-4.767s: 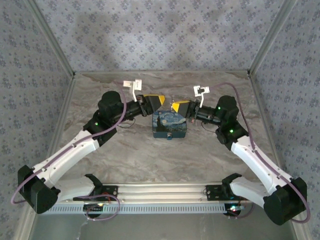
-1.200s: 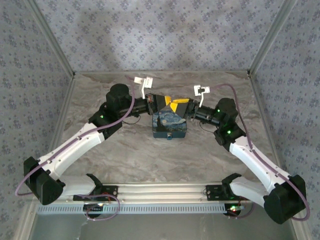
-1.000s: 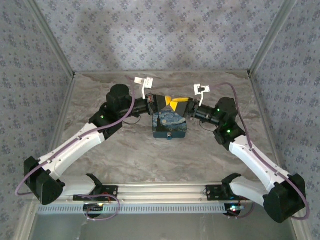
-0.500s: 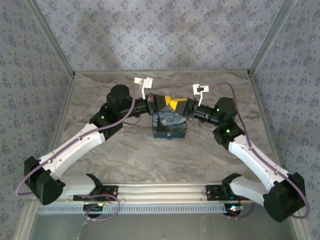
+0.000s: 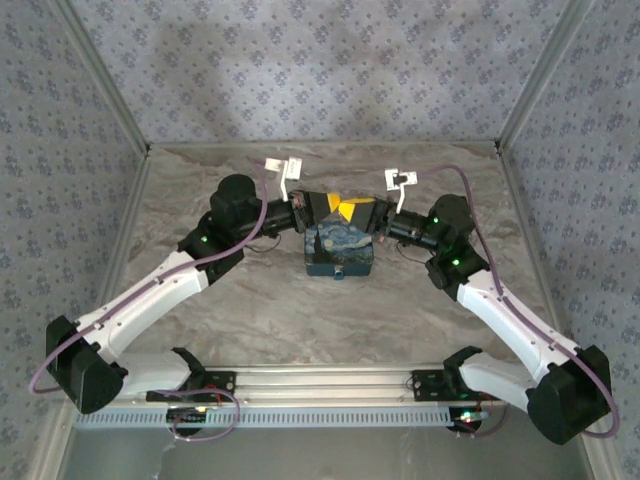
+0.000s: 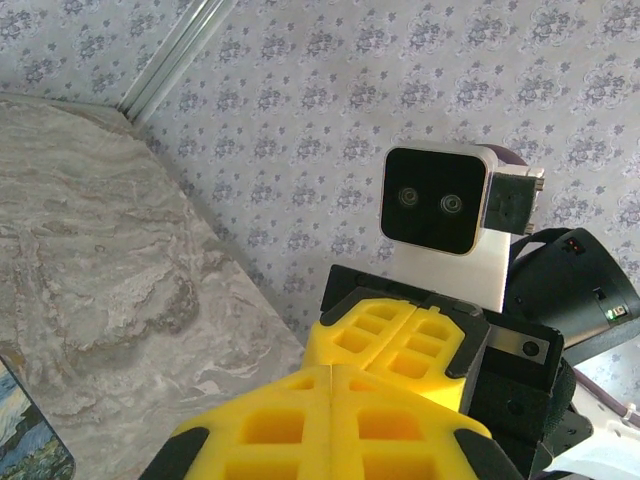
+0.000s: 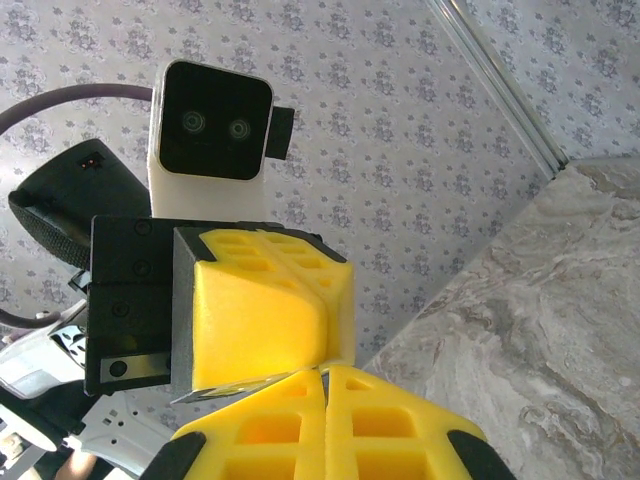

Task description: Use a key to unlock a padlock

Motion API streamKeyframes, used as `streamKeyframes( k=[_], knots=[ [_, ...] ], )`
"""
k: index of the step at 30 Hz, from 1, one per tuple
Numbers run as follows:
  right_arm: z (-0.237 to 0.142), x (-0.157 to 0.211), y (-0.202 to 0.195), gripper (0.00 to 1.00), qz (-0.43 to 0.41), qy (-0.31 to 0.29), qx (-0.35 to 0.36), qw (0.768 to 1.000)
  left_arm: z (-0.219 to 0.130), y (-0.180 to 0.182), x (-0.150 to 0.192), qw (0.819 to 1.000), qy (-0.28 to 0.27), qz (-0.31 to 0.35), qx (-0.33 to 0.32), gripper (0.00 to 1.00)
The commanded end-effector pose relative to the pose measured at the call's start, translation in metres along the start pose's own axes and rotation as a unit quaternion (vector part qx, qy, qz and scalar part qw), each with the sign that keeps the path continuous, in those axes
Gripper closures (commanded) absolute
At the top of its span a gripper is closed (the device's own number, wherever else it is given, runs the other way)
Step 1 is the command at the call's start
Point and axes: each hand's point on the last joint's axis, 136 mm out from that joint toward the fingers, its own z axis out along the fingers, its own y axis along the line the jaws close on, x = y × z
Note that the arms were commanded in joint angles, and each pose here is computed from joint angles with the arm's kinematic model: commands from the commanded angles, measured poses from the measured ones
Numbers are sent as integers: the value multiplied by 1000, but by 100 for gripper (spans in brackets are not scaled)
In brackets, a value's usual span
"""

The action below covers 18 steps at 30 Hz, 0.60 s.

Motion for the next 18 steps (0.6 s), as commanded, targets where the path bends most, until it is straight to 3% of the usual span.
streamKeyframes(
  k=[1,5,7,9,18],
  knots=[
    [-8,-14,6,100,-17,-27,0,1000,-10,-21,-10,999,-18,15,26,100],
    [-6,-12,10,100,-17,-20,-9,1000,-9,-22,-11,999,-22,14,29,100],
    [-6,-12,9,76,-13,-21,-4,1000,-8,-20,-12,999,-25,12,28,100],
    [-7,-12,8,64,-14,-26,-2,1000,-7,-20,-12,999,-26,9,29,100],
    [-2,-9,15,60,-15,-19,-22,999,-7,-21,-14,999,-31,7,32,100]
  ],
)
